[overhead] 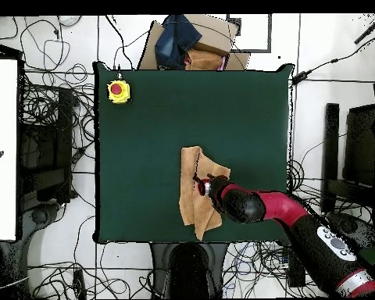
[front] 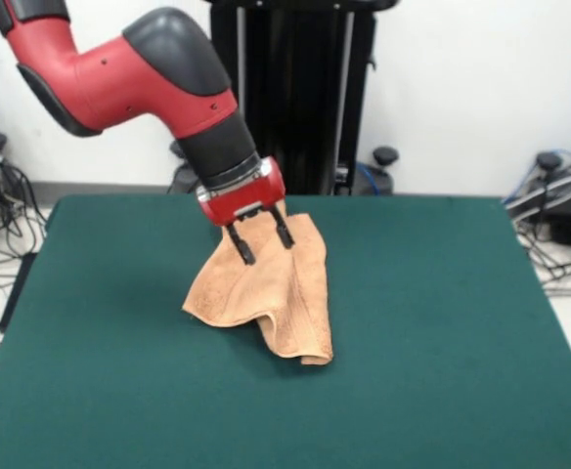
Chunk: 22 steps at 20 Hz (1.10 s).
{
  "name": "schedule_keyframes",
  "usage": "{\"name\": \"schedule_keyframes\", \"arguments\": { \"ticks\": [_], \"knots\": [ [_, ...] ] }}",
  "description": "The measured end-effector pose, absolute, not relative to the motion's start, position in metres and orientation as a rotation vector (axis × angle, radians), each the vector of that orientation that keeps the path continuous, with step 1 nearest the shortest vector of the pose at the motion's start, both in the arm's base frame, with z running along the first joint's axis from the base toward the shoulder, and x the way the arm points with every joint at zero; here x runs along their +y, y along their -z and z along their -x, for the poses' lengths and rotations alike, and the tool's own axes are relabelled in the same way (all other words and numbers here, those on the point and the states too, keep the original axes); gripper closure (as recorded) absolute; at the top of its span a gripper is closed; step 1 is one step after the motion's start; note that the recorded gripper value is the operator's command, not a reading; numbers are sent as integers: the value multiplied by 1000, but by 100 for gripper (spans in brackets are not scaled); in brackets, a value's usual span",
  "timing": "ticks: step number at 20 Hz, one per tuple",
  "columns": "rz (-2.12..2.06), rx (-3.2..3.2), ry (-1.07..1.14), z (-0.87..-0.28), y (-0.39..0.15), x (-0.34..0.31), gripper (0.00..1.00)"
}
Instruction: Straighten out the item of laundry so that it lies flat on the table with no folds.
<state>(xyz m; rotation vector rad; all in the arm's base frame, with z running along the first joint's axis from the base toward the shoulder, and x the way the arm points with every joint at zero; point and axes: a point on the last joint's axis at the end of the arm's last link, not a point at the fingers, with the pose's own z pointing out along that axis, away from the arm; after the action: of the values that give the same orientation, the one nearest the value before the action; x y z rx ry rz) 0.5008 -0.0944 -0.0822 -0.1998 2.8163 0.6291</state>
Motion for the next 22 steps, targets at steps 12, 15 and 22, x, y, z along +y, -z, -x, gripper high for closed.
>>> {"name": "schedule_keyframes", "arguments": {
  "ticks": [12, 15, 22],
  "knots": [
    [85, 2788, -620, -508, 105, -121, 0],
    [22, 2773, -633, -509, 113, -132, 0],
    [-12, 2718, -646, -518, 128, -148, 0]
  ]
}}
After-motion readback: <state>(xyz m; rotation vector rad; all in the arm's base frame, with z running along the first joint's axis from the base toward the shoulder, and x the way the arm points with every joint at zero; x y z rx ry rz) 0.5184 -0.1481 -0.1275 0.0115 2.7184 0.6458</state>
